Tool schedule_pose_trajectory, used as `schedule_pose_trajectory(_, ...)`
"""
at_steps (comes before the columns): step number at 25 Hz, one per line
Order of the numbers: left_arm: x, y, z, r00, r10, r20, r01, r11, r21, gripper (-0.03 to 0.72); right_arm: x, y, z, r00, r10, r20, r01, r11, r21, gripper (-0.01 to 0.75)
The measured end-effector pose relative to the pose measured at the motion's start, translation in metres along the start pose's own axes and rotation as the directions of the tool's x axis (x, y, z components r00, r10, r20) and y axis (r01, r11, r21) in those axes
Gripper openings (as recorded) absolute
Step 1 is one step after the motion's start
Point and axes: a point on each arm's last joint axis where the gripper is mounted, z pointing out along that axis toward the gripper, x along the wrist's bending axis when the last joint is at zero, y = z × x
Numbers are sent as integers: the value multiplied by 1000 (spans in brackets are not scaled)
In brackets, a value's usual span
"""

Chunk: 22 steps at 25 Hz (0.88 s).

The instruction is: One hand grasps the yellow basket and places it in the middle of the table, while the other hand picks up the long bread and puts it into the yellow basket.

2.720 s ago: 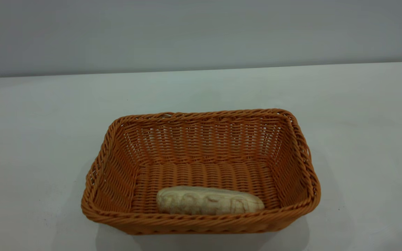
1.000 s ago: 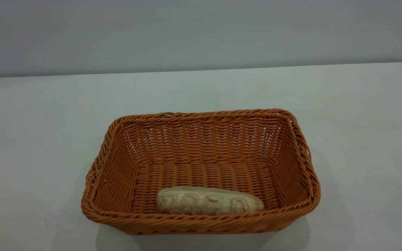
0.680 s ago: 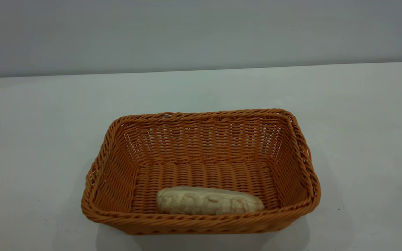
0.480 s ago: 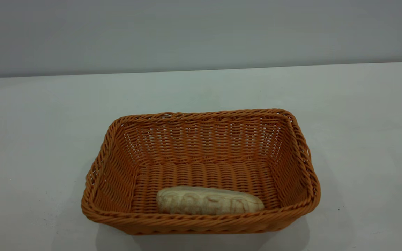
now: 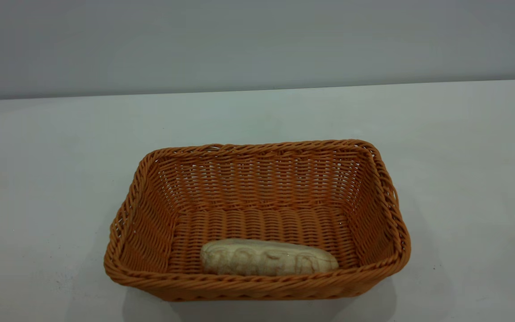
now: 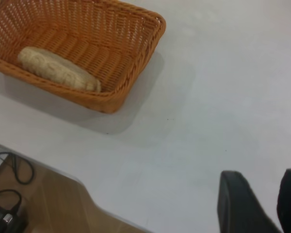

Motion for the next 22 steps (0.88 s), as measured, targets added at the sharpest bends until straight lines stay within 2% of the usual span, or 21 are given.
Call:
schedule_pose_trajectory(10,0,0,0,1000,-3,0,3,1000,0,567,0,0,0,1000,14,21,-14,1000,0,242)
schedule_pose_trajectory(16,0,0,0,1000,-10,-10,10,1000,1,567,2,-1,-1,981,101,163,-102,995,-5,242)
schedule_pose_trajectory(22,-2,1,1,993,-77,-92,77,997,5,567,4,-1,-2,922,203,329,-205,978,-27,242)
